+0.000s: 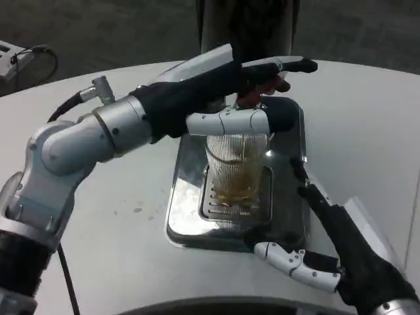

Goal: Grasp the cup under the faucet to collect the drink, then remove the cup.

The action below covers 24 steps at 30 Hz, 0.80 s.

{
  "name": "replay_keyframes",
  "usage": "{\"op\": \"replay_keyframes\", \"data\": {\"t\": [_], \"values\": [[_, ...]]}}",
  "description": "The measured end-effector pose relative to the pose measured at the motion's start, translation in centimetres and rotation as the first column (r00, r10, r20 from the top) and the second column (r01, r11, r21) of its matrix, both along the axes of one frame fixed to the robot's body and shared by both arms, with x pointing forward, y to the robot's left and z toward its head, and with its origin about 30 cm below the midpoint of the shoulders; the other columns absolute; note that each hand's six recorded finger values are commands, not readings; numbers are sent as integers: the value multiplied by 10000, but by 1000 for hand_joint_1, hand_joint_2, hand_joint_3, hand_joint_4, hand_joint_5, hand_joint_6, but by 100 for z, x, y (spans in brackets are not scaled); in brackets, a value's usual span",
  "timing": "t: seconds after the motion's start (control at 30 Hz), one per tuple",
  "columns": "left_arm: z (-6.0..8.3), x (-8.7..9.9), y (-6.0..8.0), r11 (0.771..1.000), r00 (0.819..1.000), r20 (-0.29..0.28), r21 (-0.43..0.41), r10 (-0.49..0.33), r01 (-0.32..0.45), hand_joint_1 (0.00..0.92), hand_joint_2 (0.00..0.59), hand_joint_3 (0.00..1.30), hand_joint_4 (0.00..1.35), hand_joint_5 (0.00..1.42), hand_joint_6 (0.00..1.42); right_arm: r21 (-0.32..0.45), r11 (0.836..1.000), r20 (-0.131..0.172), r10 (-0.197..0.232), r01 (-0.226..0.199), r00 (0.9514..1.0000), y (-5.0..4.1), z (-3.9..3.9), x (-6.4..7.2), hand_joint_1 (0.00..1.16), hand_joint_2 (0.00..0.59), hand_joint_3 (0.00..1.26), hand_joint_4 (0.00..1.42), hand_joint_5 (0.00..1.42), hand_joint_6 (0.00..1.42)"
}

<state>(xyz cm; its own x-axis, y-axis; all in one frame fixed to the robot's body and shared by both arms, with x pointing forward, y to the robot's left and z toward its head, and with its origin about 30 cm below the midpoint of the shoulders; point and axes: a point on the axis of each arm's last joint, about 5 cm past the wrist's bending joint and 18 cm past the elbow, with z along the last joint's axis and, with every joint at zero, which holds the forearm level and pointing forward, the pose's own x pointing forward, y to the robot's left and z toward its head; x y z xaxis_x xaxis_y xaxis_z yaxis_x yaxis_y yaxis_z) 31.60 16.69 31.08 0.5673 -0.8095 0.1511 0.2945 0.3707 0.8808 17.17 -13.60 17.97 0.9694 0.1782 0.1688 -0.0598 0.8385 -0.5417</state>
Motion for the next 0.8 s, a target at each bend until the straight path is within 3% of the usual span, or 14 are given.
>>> {"op": "replay_keyframes", "data": {"t": [0.2, 0.57, 0.8], "values": [[19, -5, 11, 10000, 10000, 0, 71, -19, 19, 0, 5, 131, 48, 148, 128, 157, 9980, 250, -612, 608, 9978, 126, -20, 173, 644, 239, 0, 0, 37, 0], [45, -9, 34, 9999, 10000, 12, 162, 28, -29, 0, 2, 130, 48, 144, 94, 31, 9941, 361, -1081, 1081, 9935, 251, -43, 496, 657, 233, 0, 8, 55, 0], [71, -12, 64, 9997, 10000, 19, 245, 37, -37, 0, 0, 130, 41, 144, 91, 54, 9943, 327, -1071, 1069, 9937, 327, -45, 609, 662, 231, 0, 12, 60, 0]]}}
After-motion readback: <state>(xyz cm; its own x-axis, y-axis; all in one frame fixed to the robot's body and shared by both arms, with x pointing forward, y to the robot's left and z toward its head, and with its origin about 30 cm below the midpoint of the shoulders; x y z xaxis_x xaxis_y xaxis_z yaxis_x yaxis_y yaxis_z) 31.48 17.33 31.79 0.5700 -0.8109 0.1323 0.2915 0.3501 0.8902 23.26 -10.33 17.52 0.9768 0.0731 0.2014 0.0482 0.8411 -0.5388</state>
